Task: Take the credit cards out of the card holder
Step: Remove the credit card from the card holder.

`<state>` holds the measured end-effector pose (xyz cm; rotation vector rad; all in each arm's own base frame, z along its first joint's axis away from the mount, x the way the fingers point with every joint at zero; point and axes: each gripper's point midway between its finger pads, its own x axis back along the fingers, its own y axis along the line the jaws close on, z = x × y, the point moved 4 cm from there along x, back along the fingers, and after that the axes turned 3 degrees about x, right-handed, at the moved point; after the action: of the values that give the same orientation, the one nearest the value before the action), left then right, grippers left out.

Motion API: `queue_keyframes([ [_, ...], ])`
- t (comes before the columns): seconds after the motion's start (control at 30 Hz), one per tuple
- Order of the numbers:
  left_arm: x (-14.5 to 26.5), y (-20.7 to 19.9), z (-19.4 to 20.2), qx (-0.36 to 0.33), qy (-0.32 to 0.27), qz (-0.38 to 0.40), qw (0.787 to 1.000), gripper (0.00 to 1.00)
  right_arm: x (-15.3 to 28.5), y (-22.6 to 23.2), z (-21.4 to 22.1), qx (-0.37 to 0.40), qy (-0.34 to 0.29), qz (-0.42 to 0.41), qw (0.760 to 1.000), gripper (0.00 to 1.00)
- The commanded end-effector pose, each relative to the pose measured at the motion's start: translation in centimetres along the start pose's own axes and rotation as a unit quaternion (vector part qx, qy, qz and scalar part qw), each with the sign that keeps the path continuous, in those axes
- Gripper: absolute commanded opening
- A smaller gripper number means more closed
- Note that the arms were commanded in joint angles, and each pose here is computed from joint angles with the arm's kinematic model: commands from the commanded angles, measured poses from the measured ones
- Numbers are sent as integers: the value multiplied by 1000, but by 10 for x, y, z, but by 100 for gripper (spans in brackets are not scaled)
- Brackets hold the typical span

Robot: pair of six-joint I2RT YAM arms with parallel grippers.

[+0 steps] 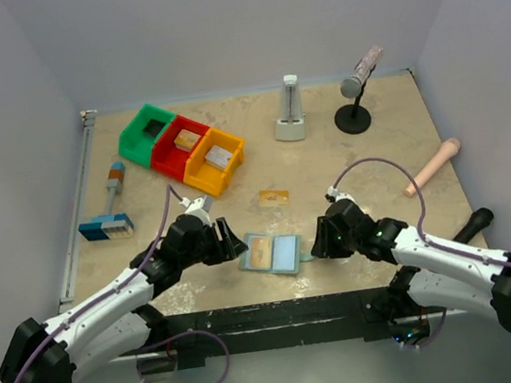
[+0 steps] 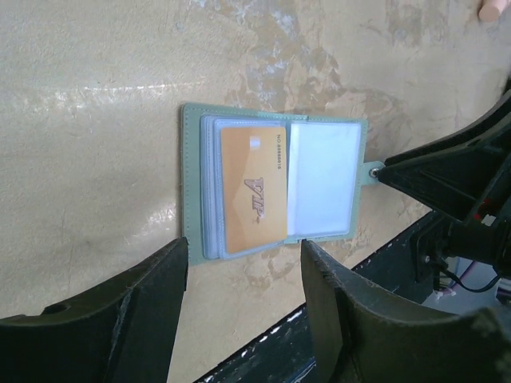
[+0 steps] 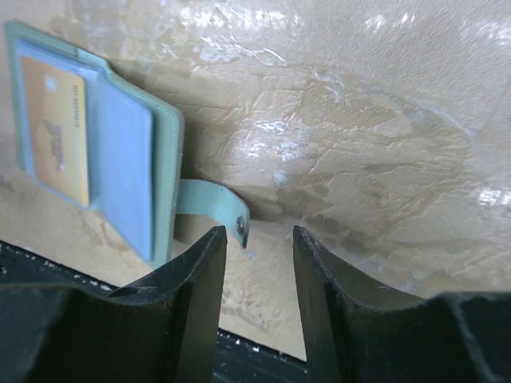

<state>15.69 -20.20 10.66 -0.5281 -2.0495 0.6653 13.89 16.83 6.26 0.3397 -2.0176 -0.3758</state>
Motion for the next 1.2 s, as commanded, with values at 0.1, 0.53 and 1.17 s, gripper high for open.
queue_keyframes([
  [0.1,5,-10,-16,-3,-35,23,999,62,57,9,-39,47,-85,8,995,47],
  [0.53,-25,4,-3,38,5,27,999,57,23,106,-18,63,18,-225,972,28],
  [1.17,-39,34,32,61,54,8,997,52,-35,55,5,-11,41,-79,996,24],
])
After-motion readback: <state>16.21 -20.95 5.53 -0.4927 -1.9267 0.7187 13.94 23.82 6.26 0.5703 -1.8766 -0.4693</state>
